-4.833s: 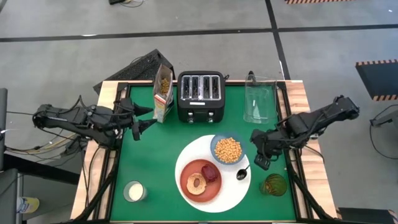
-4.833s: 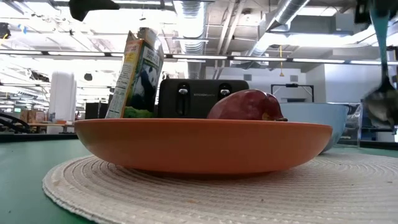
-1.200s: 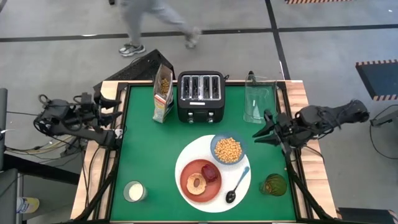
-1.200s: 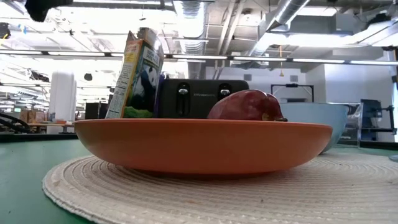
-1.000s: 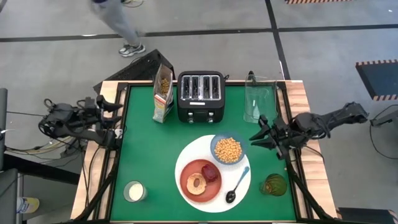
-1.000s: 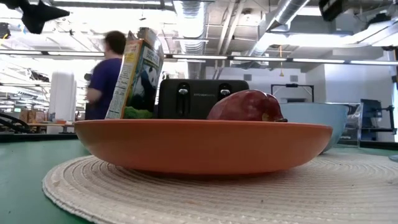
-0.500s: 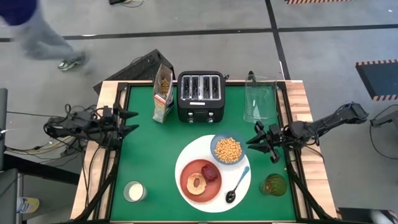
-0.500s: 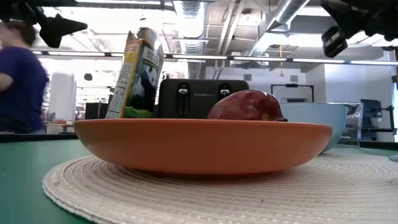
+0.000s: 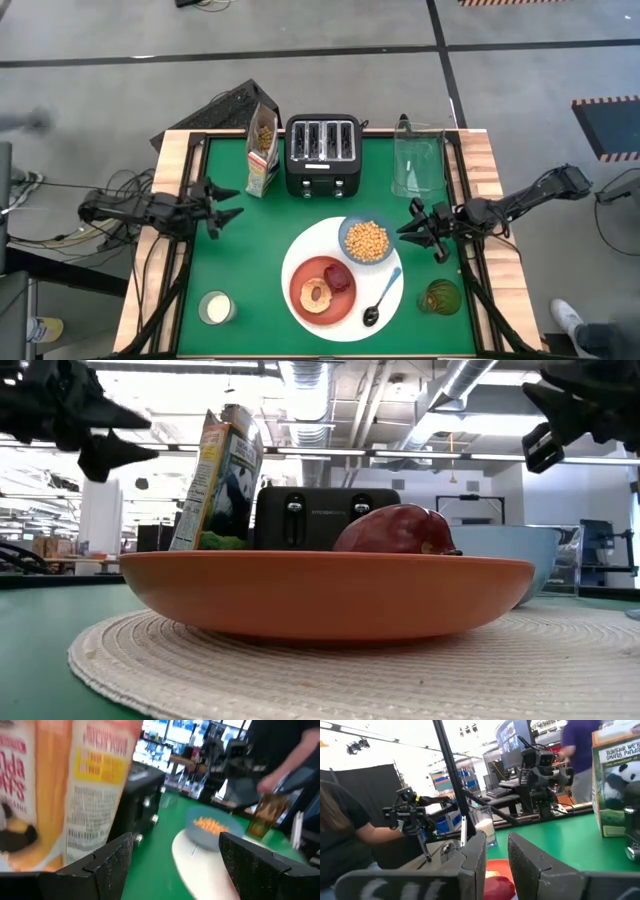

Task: Arrange a breakfast setting
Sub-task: Return to Home Position

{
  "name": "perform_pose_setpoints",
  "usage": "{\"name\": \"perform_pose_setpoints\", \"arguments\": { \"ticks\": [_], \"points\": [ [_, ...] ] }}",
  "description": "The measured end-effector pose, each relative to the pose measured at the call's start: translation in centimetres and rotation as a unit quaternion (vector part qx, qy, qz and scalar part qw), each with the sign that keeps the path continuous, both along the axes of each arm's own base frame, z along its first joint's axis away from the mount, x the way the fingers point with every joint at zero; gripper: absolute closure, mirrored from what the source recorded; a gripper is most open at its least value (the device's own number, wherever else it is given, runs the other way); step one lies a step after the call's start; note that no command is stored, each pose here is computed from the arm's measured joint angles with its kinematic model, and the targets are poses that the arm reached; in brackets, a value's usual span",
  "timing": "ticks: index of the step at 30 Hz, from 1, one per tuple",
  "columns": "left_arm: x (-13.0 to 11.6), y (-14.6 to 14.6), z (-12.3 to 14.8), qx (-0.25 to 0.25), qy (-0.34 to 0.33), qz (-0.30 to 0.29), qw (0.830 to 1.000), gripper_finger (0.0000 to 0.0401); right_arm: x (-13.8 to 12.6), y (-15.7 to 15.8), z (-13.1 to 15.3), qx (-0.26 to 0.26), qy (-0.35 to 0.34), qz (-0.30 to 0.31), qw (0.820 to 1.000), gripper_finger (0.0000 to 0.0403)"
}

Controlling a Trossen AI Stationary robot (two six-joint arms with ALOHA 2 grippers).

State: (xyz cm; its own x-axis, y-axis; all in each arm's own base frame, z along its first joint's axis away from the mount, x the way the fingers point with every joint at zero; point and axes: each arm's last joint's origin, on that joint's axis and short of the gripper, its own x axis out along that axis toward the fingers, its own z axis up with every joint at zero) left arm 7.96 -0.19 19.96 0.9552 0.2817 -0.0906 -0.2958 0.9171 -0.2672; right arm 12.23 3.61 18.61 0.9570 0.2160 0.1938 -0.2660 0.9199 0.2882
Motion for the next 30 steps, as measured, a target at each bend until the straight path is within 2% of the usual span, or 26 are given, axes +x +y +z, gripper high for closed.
{"name": "perform_pose_setpoints", "arguments": {
  "ticks": [7,12,15,19,23,27,30],
  "points": [
    [0.8,-0.2,-2.8,0.005,0.026,-0.002,1.0,0.0118,0.1,-0.1,-0.3,0.001,0.015,-0.017,1.0,0.03],
    [1.1,-0.3,-2.5,0.03,0.0,-0.012,0.999,0.0118,0.1,-0.1,-0.2,0.004,0.009,-0.018,1.0,0.03],
    [1.0,-0.1,-2.5,0.023,-0.003,0.008,1.0,0.0118,0.1,-0.1,-0.2,0.006,0.013,-0.018,1.0,0.03],
    [1.0,-0.1,-2.6,0.023,0.001,0.017,1.0,0.0118,0.1,-0.1,-0.6,0.03,0.037,-0.013,0.999,0.03],
    [1.0,-0.1,-2.9,0.043,0.046,0.023,0.998,0.0118,0.2,-0.1,-1.2,0.057,0.076,-0.009,0.995,0.03],
    [1.2,-0.1,-3.2,0.036,0.064,0.015,0.997,0.0118,0.2,0.0,-1.8,0.103,0.115,-0.005,0.988,0.03],
    [1.3,-0.2,-3.3,0.026,0.069,0.011,0.997,0.0118,0.2,0.0,-2.3,0.11,0.14,-0.007,0.984,0.03]
  ]
}}
